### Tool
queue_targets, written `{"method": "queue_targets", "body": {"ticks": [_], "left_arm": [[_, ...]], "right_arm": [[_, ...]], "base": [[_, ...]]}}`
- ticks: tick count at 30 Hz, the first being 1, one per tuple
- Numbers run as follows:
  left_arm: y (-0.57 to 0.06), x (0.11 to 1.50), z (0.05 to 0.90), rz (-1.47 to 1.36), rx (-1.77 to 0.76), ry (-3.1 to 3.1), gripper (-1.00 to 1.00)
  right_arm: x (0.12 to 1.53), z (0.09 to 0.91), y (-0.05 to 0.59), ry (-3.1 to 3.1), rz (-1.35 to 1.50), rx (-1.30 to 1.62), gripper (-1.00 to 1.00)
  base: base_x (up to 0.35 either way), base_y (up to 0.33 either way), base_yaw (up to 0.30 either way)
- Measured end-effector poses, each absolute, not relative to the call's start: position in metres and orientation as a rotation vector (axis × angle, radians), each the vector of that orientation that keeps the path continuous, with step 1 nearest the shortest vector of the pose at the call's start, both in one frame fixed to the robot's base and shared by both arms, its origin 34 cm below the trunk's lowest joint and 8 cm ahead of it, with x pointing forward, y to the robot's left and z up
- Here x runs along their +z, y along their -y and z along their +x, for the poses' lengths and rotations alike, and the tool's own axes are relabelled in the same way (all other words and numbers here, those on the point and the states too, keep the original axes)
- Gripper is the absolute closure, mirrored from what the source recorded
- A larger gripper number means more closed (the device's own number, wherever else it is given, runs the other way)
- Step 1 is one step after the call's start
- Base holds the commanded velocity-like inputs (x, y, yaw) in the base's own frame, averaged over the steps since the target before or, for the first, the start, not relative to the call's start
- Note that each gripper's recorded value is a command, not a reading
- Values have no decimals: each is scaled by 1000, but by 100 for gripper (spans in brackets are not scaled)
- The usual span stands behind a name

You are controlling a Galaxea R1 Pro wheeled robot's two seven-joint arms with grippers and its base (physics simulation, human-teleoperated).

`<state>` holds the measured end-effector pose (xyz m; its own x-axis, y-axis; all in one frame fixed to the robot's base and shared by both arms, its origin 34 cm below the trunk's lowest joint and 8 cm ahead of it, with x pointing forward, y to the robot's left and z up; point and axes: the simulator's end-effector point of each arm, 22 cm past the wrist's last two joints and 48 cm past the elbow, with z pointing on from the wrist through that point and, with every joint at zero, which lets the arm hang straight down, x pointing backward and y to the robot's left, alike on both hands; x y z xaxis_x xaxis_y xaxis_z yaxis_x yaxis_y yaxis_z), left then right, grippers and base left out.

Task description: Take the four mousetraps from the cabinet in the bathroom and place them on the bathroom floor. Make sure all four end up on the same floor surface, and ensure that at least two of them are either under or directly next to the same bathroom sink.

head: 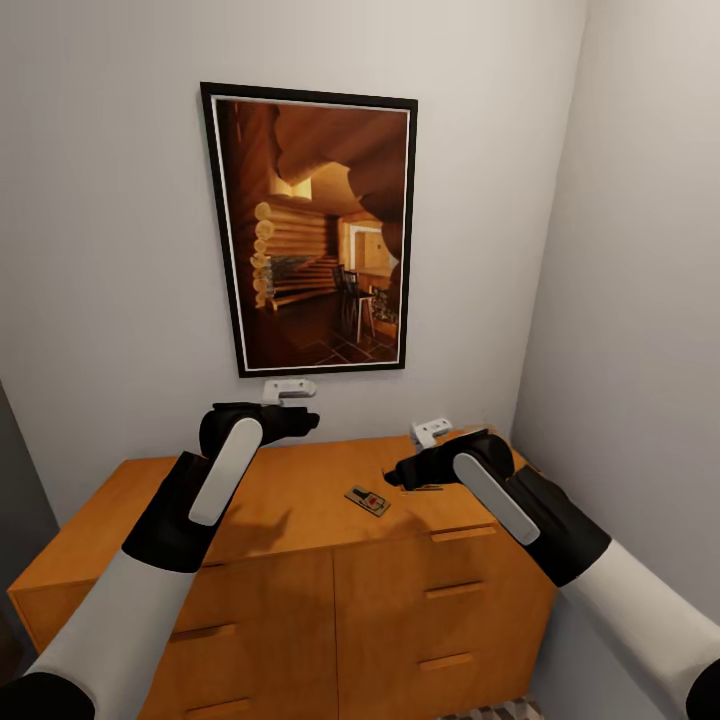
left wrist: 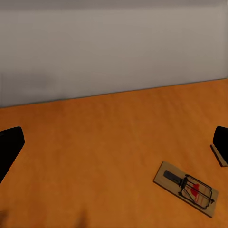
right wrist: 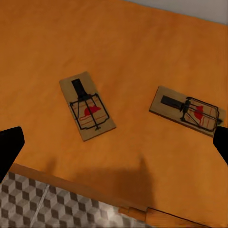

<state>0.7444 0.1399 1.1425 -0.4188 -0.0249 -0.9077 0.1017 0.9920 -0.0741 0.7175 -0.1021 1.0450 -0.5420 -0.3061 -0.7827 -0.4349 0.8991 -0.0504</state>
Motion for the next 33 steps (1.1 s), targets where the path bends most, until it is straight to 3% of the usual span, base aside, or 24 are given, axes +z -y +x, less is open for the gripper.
{"method": "queue_targets", "body": {"ticks": [33], "left_arm": [[-142,1134,746,51,-131,-2019,-100]], "right_arm": [[1021,706,101,-2215,-570,168,-100]], "base": [[0,0,0]]}}
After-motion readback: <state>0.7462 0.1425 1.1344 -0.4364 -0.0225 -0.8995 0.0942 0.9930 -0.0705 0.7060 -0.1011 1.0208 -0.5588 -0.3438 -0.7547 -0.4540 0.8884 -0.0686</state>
